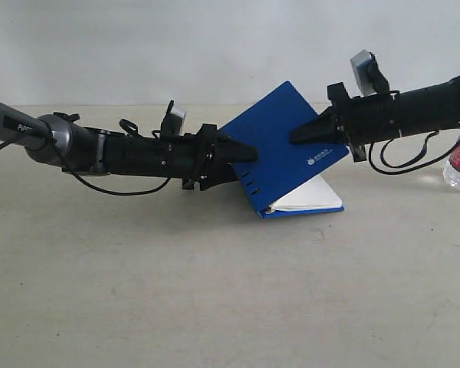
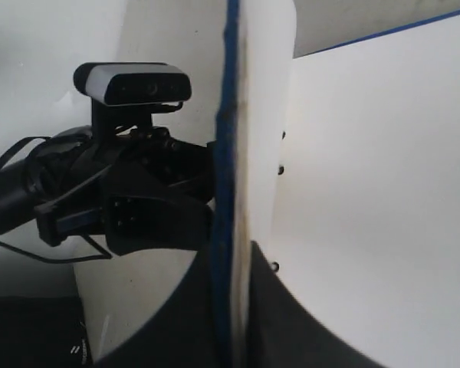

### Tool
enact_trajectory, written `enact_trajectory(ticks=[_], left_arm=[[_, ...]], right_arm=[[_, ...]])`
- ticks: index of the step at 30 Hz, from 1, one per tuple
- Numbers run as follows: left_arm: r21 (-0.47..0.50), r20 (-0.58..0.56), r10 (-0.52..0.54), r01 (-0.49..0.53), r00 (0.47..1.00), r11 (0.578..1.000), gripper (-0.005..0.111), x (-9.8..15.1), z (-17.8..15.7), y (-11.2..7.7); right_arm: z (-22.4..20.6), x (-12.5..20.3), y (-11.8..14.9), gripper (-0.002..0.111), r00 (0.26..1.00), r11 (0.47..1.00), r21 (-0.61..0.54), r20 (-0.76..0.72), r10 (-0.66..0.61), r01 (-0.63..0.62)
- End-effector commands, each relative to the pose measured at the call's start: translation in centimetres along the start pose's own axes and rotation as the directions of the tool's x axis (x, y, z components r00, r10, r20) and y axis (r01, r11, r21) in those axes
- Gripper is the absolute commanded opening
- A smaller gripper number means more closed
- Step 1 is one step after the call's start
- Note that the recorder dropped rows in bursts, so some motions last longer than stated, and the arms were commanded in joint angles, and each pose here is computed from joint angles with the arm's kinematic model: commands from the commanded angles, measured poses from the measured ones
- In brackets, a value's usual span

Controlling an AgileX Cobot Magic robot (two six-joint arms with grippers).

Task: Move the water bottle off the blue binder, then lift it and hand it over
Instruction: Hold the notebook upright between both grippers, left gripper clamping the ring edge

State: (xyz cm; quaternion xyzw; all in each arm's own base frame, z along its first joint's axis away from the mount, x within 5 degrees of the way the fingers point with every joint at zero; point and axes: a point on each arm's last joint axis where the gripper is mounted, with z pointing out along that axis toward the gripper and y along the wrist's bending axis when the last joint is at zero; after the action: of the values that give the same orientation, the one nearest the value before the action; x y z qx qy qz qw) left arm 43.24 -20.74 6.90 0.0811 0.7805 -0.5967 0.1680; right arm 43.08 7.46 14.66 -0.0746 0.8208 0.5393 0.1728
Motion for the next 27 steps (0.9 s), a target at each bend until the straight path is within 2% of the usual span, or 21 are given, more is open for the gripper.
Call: enact_trajectory(ticks=[1,4,7,15,19,25,27], left_arm=[[-0.029,0.006,0.009,-0.009,1.0,1.0,0.059,0.0,-0.1,0.4],[0.018,-0.008,0.017,-0.017,1.0,1.0,0.059,-0.1,0.0,-0.1],[0.124,-0.035,0.043,-0.039,0.998,0.992,0.059,-0.4,0.0,-1.4],[0.158,0.002,0.111,-0.11,0.994,0.981,0.059,-2.7,-0.3,-4.5],[0.173,0.014,0.142,-0.143,0.99,0.974,0.059,-3.4,-0.6,-6.6],[0.208,-0.013,0.227,-0.22,0.974,0.953,0.059,-2.3,1.3,-8.6],[0.219,-0.023,0.259,-0.248,0.965,0.944,0.055,-1.8,2.0,-9.0]], right_arm=[[1.1,-0.1,1.2,0.0,1.0,0.998,-0.062,0.004,-0.018,0.018],[1.2,0.0,1.3,0.0,1.0,0.998,-0.064,0.0,-0.02,0.019],[1.5,0.1,1.4,0.0,1.0,0.998,-0.063,-0.011,-0.01,0.009],[2.9,1.1,1.5,0.0,0.995,1.0,-0.004,-0.099,-0.022,0.022],[3.3,1.3,1.4,0.0,0.992,0.999,0.023,-0.123,-0.037,0.04],[3.9,1.6,1.2,0.0,0.987,0.994,0.081,-0.149,-0.065,0.078],[3.9,1.5,1.0,0.0,0.988,0.992,0.094,-0.14,-0.066,0.08]])
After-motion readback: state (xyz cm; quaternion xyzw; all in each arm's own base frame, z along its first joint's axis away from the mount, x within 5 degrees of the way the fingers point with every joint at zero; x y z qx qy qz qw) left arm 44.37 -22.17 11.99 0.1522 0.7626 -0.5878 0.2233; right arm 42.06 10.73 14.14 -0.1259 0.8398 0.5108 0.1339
